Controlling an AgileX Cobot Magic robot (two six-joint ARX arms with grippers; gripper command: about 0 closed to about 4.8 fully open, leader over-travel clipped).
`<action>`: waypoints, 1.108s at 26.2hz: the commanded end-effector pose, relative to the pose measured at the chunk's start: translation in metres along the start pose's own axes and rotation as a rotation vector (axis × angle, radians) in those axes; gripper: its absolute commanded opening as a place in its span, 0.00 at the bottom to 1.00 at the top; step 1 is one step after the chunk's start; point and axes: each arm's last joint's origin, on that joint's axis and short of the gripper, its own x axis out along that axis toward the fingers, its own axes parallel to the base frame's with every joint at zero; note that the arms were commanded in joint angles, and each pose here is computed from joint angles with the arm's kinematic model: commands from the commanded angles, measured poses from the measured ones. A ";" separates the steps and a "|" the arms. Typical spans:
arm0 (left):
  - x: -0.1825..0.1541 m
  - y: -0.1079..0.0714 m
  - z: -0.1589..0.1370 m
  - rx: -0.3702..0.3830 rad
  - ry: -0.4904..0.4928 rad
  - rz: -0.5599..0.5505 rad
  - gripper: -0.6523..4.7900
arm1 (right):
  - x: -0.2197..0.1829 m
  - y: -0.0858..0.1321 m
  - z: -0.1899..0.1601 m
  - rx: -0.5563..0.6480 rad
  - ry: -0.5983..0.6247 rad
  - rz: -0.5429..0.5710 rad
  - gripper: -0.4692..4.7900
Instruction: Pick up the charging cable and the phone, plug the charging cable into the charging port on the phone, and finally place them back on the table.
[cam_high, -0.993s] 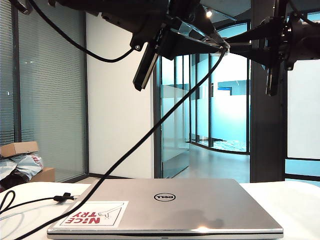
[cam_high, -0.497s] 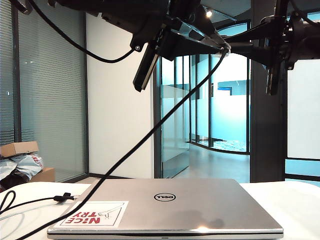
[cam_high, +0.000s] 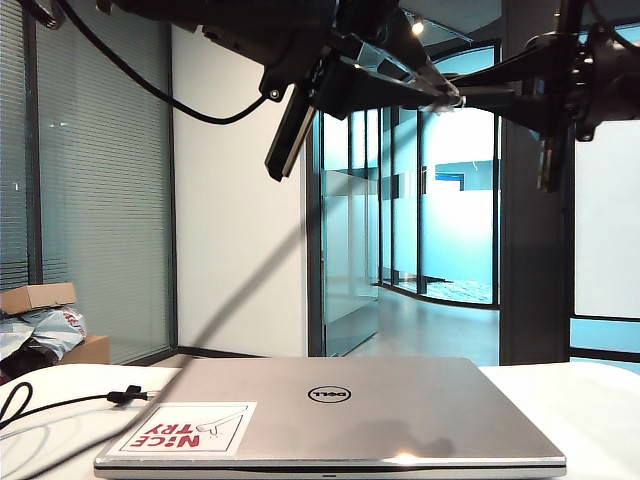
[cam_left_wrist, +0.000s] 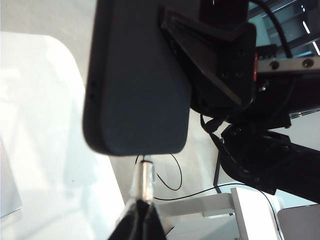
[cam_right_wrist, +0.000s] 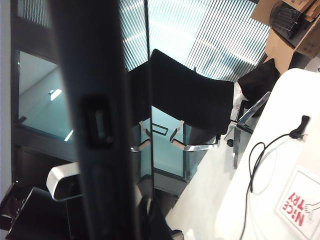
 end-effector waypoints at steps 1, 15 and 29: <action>-0.001 -0.004 0.003 0.014 -0.032 -0.018 0.11 | 0.007 0.006 -0.001 -0.006 0.030 0.022 0.08; -0.001 -0.004 0.003 0.048 -0.033 -0.017 0.30 | 0.004 0.006 0.002 -0.044 -0.055 0.001 0.08; -0.042 -0.028 0.030 0.425 -0.088 0.021 0.11 | -0.049 -0.030 0.011 0.019 -0.292 -0.300 0.08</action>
